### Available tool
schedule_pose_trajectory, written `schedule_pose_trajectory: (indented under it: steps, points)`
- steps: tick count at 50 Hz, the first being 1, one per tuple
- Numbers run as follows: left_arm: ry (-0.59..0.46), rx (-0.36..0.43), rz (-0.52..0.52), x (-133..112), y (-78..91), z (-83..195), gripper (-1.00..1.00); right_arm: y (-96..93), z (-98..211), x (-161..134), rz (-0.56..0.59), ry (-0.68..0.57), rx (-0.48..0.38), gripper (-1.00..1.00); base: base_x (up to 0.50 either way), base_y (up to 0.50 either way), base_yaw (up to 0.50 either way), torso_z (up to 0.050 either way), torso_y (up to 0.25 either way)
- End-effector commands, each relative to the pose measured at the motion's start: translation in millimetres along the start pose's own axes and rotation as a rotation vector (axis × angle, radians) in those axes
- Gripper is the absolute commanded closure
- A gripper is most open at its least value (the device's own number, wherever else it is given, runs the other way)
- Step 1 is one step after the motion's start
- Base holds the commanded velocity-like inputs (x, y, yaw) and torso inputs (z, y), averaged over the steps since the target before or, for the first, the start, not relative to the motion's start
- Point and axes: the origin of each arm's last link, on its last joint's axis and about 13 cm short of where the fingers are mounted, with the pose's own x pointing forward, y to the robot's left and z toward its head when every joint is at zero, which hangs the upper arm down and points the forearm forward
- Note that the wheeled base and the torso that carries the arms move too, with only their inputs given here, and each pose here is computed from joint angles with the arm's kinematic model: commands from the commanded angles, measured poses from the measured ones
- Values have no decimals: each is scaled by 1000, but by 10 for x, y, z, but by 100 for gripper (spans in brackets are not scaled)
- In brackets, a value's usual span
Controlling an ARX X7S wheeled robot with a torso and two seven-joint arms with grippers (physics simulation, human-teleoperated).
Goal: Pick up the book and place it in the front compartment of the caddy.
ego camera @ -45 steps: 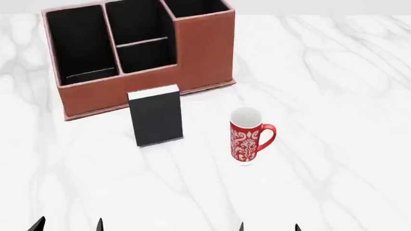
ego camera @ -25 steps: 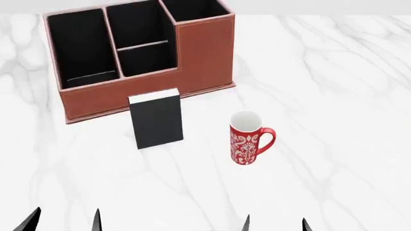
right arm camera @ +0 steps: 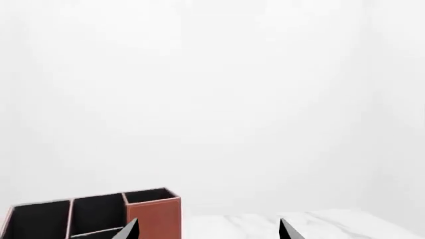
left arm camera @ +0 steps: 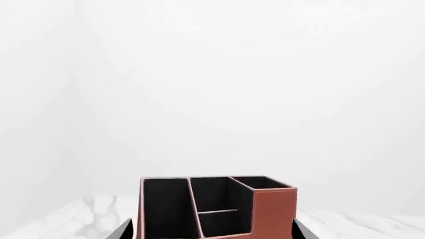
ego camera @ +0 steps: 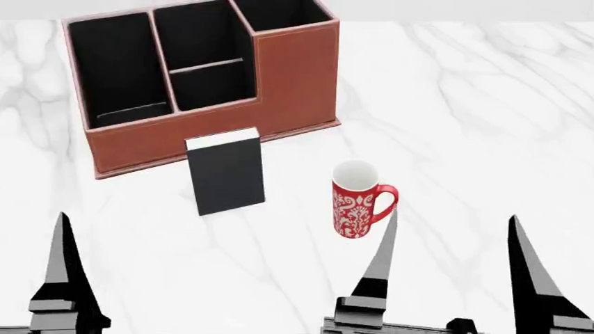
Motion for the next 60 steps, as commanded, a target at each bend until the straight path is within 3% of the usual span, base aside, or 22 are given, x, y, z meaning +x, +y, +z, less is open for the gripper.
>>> schedule_pose_trajectory:
  steps: [1,19,60]
  points:
    - [-150,-22,82,-86,66,405,-100,10,480,-65,3,-144,0,-100,0,0,0,0,0]
    - [-164,6,73,-111,52,479,-100,36,560,-75,35,-176,-30,-100,31,0,0,0,0]
    - [-184,29,62,-148,45,543,-100,38,618,-85,46,-182,-14,-100,500,0,0,0,1]
